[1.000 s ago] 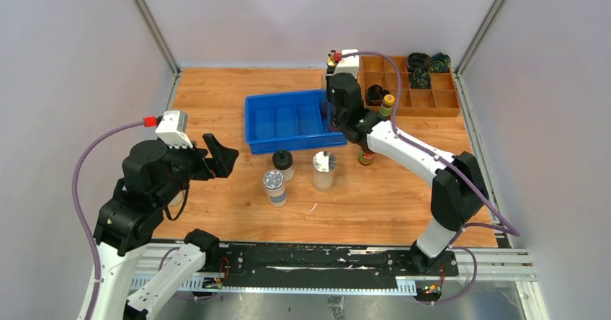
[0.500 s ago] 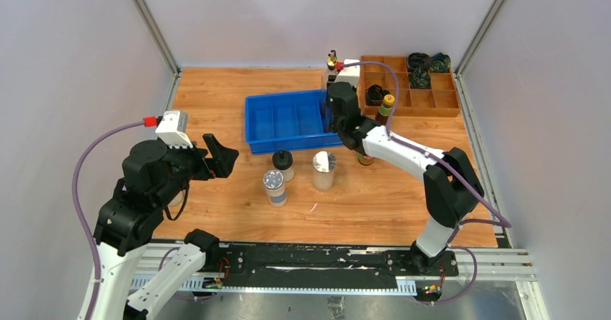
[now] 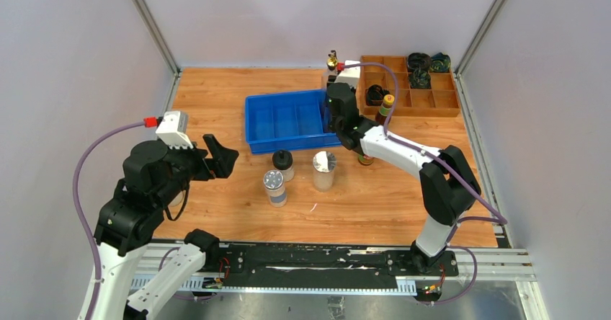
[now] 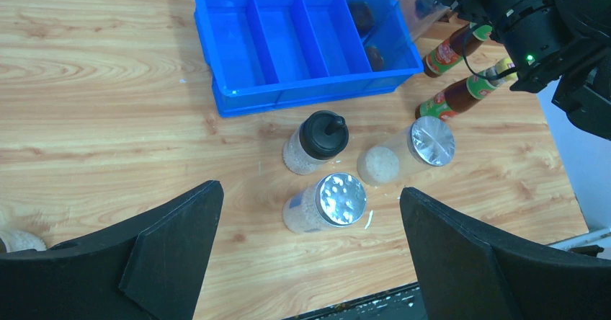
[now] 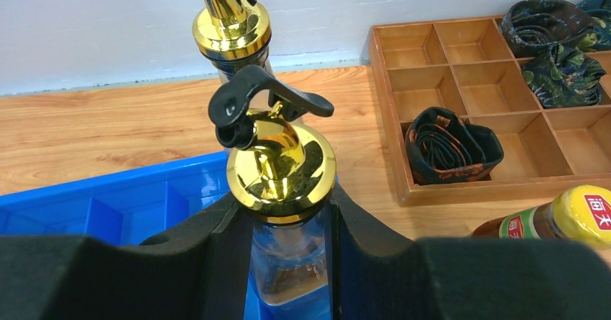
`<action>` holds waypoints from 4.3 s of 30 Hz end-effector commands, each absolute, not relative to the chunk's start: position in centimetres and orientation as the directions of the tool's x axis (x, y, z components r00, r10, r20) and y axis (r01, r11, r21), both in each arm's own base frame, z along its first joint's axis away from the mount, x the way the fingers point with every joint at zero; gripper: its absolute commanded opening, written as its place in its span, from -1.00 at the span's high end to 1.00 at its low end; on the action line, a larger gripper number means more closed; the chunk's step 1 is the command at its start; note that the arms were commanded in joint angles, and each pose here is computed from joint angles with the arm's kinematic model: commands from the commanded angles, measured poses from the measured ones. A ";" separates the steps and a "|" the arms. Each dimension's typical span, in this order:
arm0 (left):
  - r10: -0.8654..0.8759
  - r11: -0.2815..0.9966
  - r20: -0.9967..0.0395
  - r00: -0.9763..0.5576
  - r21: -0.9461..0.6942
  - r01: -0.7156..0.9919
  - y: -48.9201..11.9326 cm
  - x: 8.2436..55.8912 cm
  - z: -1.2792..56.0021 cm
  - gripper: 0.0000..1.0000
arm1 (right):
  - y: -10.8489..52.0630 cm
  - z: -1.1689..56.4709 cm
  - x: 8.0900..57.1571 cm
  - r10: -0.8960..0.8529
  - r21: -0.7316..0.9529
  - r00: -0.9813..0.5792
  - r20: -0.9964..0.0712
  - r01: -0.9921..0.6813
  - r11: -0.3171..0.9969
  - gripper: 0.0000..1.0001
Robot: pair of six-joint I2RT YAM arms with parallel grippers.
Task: Organize the condiment bottles
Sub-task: Place the bottle in the storage box, then pick up the bottle from the center of the board.
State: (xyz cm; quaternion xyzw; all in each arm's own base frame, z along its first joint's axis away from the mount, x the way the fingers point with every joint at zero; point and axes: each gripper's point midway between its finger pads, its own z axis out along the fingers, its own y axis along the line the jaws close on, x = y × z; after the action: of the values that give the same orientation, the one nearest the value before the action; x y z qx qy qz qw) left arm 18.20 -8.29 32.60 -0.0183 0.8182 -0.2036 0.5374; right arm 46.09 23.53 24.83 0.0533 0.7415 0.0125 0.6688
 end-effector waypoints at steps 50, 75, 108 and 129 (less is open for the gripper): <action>-0.180 0.943 -0.822 -0.541 -0.301 0.142 -11.4 26.3 23.9 -1.00 | 12.5 27.3 27.7 -0.122 -0.042 -0.338 -0.933 -0.235 0.971 -0.77; -0.194 0.964 -0.809 -0.555 -0.263 0.047 -9.4 25.5 19.6 -1.00 | 20.9 20.7 23.1 -0.189 0.130 -0.395 -0.899 -0.652 0.747 -0.71; -0.229 0.957 -0.814 -0.535 -0.288 0.028 -9.2 25.3 20.7 -1.00 | 27.9 16.7 26.1 -0.405 -0.031 -0.375 -0.834 -0.700 0.714 -0.39; -0.216 0.958 -0.813 -0.541 -0.282 0.041 -9.1 24.6 20.4 -1.00 | 31.7 28.3 29.6 -0.304 -0.071 -0.229 -0.925 -0.681 0.729 -0.06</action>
State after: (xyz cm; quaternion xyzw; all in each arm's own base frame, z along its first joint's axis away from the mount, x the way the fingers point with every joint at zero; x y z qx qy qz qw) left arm 24.90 -9.09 19.99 -0.0559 0.8692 -0.1343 0.4726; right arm 27.89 29.94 22.05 -0.3277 0.8004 0.1712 0.4718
